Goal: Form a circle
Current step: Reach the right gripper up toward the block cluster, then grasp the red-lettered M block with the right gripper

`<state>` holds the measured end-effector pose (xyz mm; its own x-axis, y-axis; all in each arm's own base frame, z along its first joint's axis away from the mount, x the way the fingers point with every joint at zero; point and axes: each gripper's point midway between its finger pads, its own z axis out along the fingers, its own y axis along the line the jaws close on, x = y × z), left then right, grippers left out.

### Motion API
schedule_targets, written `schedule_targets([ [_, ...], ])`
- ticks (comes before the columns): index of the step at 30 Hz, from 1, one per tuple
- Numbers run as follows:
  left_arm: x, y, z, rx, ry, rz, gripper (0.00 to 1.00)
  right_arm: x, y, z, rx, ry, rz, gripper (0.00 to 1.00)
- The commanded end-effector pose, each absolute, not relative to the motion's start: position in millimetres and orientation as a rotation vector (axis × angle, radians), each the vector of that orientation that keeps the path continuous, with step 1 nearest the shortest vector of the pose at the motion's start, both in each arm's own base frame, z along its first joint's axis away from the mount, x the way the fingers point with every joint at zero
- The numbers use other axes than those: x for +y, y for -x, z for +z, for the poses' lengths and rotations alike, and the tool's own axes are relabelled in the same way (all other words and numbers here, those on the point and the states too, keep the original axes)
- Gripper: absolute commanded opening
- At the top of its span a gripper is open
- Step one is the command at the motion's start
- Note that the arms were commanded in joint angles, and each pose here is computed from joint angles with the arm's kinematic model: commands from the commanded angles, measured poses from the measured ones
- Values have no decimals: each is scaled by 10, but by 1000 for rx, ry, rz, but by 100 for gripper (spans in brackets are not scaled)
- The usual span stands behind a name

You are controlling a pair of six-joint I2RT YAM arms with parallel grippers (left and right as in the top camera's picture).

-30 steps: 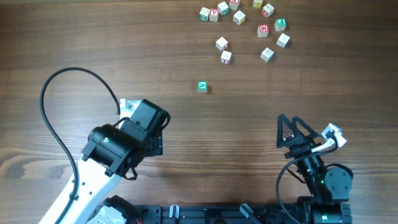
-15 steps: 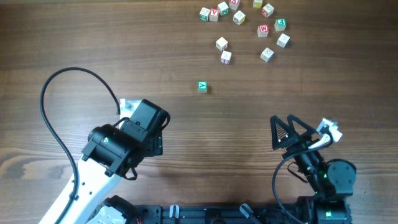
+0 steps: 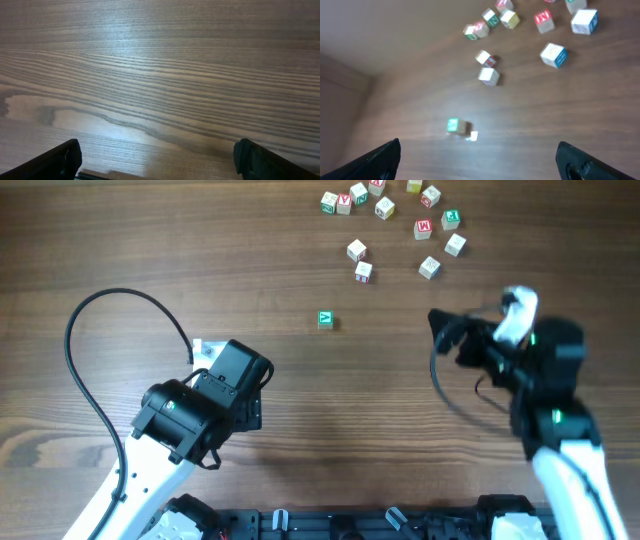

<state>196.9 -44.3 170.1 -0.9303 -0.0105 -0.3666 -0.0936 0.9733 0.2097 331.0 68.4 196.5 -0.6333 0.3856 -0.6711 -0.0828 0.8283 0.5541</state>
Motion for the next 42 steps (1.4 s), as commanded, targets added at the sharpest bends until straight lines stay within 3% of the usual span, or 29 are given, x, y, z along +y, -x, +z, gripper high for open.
schedule_targets([
  [1,-443,-1960,1703,2751,102,299,100,604,-3694,1956,2218,-161,598,99],
  [13,-443,-1960,1703,2751,102,299,100,593,-4866,1715,2334,17,359,99],
  [24,-443,-1960,1703,2751,102,299,100,676,-5714,1043,2381,104,139,99],
  [30,-443,-1960,1703,2751,102,299,100,705,-6003,696,2402,116,134,99],
  [34,-443,-1960,1703,2751,102,299,100,715,-6105,532,2386,113,135,89],
  [42,-442,-1959,1703,2751,102,300,100,760,-6290,332,2322,89,165,86],
])
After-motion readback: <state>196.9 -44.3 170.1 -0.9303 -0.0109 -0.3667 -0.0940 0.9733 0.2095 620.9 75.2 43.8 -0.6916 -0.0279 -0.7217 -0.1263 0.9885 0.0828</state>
